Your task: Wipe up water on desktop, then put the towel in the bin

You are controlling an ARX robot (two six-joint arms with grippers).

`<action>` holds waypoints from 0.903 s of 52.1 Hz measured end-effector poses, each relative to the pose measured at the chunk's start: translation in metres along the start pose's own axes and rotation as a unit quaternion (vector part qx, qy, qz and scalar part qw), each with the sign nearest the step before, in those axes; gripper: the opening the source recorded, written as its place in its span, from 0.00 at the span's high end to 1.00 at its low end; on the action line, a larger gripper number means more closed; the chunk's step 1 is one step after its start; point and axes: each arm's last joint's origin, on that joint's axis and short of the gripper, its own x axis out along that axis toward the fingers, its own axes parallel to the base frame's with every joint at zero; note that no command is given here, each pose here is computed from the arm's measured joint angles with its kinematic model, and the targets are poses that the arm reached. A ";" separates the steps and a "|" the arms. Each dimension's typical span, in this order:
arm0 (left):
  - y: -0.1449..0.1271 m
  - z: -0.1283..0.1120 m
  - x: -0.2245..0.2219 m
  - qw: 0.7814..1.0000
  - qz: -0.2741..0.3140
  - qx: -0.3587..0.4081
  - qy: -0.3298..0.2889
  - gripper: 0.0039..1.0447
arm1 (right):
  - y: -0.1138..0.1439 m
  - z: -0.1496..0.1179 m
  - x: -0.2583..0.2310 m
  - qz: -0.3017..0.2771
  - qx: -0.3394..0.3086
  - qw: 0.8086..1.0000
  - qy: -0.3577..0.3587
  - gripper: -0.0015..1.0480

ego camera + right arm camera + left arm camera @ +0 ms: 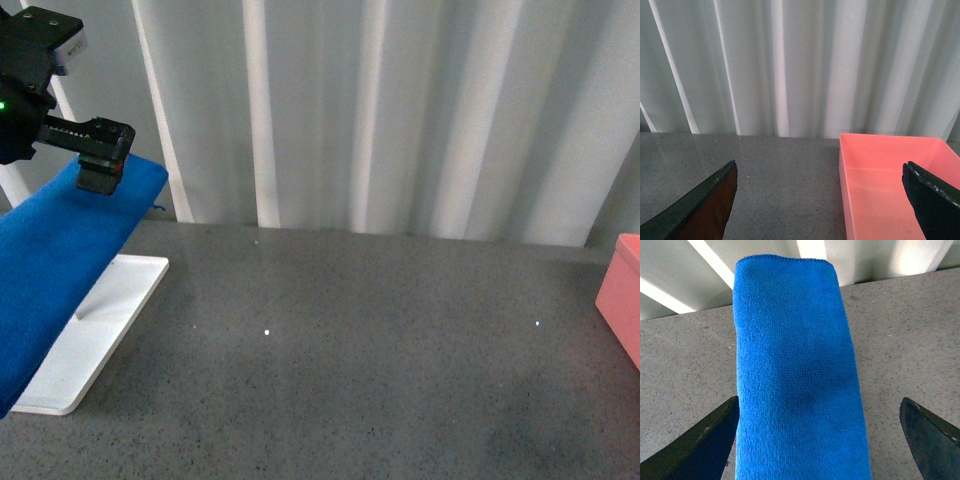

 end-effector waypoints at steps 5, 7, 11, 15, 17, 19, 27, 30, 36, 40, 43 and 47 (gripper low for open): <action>0.000 0.006 0.021 1.000 0.011 0.015 0.016 0.06 | 0.000 0.000 0.000 0.000 0.000 1.000 0.000 0.07; 0.003 0.011 0.026 1.000 0.013 0.017 0.018 0.06 | 0.000 0.000 0.000 0.000 0.000 1.000 0.000 0.07; 0.010 0.019 0.035 1.000 0.015 0.021 0.017 0.06 | 0.000 0.000 0.000 0.000 0.000 1.000 0.000 0.07; 0.013 0.019 0.040 0.999 0.012 0.031 0.015 0.06 | 0.000 0.000 0.000 0.000 0.000 1.000 0.000 0.07; 0.014 0.017 0.043 0.999 0.006 0.037 0.014 0.06 | 0.000 0.000 0.000 0.000 0.000 1.000 0.000 0.07; 0.014 0.015 0.046 0.999 0.000 0.038 0.015 0.06 | 0.000 0.000 0.000 0.000 0.000 1.000 0.000 0.07; 0.014 0.009 0.057 0.999 -0.004 0.044 0.026 0.06 | 0.000 0.000 0.000 0.000 0.000 1.000 0.000 0.07; 0.014 0.006 0.060 0.998 -0.005 0.045 0.031 0.06 | 0.000 0.000 0.000 0.000 0.000 1.000 0.000 0.07; 0.014 0.002 0.066 0.998 -0.003 0.049 0.033 0.06 | 0.000 0.000 0.000 0.000 0.000 1.000 0.000 0.07; 0.013 0.001 0.068 0.998 0.002 0.051 0.028 0.06 | 0.000 0.000 0.000 0.000 0.000 1.000 0.000 0.07; 0.014 0.000 0.069 0.998 0.001 0.051 0.027 0.06 | 0.000 0.000 0.000 0.000 0.000 1.000 0.000 0.07; 0.013 -0.003 0.070 0.998 0.001 0.049 0.027 0.06 | 0.000 0.000 0.000 0.000 0.000 1.000 0.000 0.07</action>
